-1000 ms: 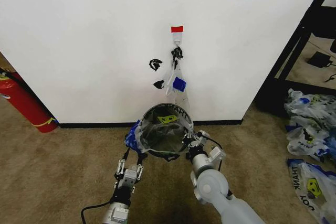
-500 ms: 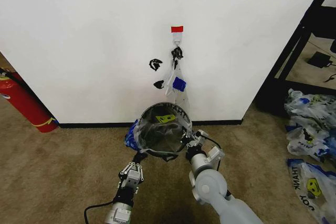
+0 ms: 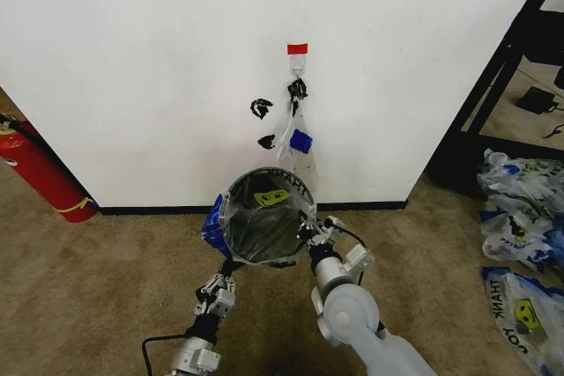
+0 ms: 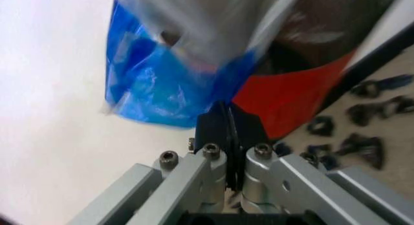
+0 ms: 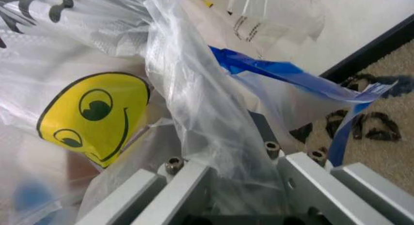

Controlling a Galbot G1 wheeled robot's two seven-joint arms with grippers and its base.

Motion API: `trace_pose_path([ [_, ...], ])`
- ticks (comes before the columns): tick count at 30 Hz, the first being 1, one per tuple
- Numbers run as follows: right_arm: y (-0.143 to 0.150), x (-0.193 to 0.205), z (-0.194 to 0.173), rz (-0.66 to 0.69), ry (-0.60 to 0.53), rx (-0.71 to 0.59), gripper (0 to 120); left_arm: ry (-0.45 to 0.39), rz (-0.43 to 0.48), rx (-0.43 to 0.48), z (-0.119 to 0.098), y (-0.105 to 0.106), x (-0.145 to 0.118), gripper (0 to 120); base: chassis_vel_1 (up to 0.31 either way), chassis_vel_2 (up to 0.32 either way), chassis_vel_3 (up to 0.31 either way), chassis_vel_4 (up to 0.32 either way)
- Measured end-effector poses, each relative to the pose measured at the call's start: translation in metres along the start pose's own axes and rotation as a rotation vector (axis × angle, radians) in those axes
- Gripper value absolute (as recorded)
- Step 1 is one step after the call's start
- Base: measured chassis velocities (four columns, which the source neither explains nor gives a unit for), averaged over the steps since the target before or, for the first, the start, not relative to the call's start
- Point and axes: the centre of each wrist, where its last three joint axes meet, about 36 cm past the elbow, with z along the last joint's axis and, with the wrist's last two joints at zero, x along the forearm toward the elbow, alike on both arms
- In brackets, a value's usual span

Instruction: Pick up the garbage bag from the wall and place it over the trash bin.

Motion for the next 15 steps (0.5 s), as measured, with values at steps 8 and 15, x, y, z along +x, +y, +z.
trace_pose_path([
  [8, -0.002, 0.005, 0.000, 0.011, 0.020, 0.005, 0, 0.083, -0.039, -0.009, 0.017, 0.001, -0.007, 0, 0.000, 0.000, 0.000, 0.000],
  [15, 0.001, 0.004, 0.002, 0.008, 0.015, -0.009, 0, 0.096, -0.024, 0.045, 0.009, -0.007, 0.003, 0, 0.000, 0.000, 0.000, 0.000],
])
